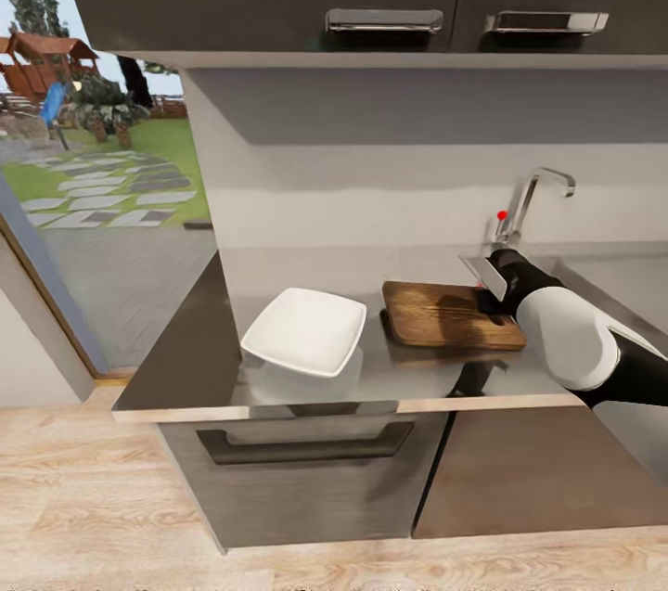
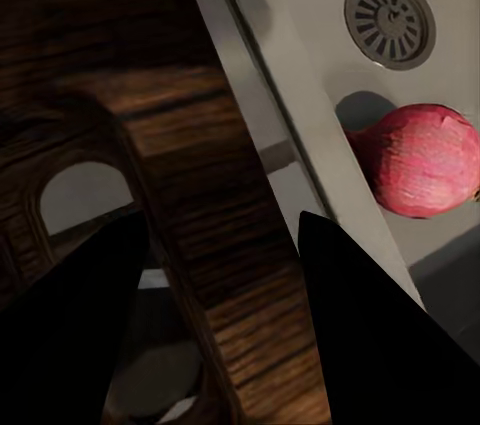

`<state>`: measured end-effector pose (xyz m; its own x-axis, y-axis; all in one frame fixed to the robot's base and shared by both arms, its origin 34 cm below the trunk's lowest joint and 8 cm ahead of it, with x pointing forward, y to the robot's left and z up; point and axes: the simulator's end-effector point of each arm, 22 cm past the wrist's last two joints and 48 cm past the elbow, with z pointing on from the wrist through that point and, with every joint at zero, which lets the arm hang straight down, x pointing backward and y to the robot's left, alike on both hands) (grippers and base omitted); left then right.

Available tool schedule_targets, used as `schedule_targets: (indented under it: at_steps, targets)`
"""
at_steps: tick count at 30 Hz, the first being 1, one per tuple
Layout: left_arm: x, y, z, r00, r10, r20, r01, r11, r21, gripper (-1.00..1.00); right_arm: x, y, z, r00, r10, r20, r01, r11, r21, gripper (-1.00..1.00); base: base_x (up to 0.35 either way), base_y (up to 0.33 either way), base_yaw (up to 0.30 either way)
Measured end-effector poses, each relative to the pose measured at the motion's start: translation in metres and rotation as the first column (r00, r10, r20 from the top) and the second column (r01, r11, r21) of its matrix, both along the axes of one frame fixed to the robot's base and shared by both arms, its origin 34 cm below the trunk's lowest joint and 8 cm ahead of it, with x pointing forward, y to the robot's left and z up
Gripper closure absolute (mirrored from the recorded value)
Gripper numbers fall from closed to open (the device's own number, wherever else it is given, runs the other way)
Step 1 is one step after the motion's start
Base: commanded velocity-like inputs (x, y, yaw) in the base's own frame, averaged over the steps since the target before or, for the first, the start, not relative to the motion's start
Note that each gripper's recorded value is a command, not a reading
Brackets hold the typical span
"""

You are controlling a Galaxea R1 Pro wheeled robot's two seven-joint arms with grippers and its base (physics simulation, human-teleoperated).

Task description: In the kitchen, take the Vidalia onion out of the sink, dice it on the chopping board with the paring knife, put the diced onion into the bowl on the countertop, then place both the paring knife and the chopping board into the sink.

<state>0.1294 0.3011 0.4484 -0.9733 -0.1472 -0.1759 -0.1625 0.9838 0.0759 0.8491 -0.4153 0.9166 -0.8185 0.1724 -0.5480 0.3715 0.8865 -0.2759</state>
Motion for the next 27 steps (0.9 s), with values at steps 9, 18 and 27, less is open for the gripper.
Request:
schedule_targets:
  at_steps: [9, 18, 27]
  targets:
    - [-0.0053, 0.0, 0.0002, 1.0, 0.0, -0.014, 0.0, 1.0, 0.0, -1.0, 0.0009, -0.0064, -0.0018, 1.0, -0.014, -0.014, 0.013, 0.999, -0.042, 1.0, 0.0, 0.0, 0.0]
    - [-0.0094, 0.0, 0.0004, 1.0, 0.0, -0.025, 0.0, 1.0, 0.0, -1.0, 0.0009, -0.0077, -0.0039, 0.999, -0.017, -0.034, 0.015, 0.996, -0.086, 1.0, 0.0, 0.0, 0.0]
    - [-0.0104, -0.0001, 0.0004, 1.0, 0.0, -0.027, 0.0, 1.0, 0.0, -1.0, 0.0018, -0.0062, -0.0038, 0.999, -0.015, -0.034, 0.012, 0.995, -0.096, 1.0, 0.0, 0.0, 0.0]
